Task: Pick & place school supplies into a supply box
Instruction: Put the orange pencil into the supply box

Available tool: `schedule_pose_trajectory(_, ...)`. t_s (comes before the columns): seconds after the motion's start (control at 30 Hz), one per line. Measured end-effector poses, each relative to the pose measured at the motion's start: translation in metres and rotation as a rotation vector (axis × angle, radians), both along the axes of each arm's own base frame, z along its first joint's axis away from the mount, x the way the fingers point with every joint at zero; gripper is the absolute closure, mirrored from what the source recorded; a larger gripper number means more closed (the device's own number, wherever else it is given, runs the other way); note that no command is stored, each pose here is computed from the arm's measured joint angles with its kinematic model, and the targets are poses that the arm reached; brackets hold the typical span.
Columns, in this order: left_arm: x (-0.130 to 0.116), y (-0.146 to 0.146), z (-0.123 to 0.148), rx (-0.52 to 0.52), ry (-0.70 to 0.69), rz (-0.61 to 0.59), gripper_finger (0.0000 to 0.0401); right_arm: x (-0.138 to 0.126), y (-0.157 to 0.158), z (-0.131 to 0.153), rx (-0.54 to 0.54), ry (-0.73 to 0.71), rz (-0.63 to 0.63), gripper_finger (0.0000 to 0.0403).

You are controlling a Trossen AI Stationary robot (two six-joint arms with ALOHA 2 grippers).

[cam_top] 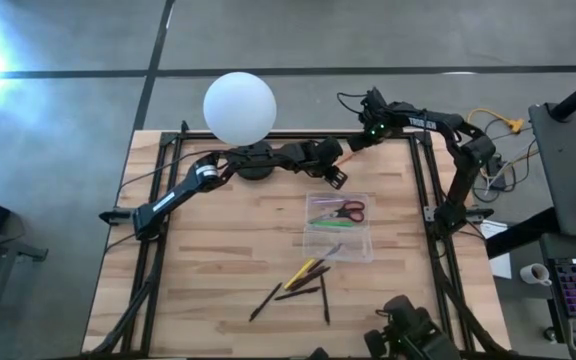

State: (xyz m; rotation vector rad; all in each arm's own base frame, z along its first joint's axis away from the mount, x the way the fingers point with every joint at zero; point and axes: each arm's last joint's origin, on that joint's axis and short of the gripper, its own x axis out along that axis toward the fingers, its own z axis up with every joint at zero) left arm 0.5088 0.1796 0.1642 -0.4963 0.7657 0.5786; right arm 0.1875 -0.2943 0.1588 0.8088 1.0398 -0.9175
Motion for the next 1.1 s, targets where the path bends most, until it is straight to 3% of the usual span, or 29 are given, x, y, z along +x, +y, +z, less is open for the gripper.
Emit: schedule_pose_trajectory(1.1, 0.002, 0.001, 0.002, -0.026, -0.039, 0.042, 0.0276, -0.006, 0.007, -0.025, 0.068, 0.055, 0.009, 0.0385)
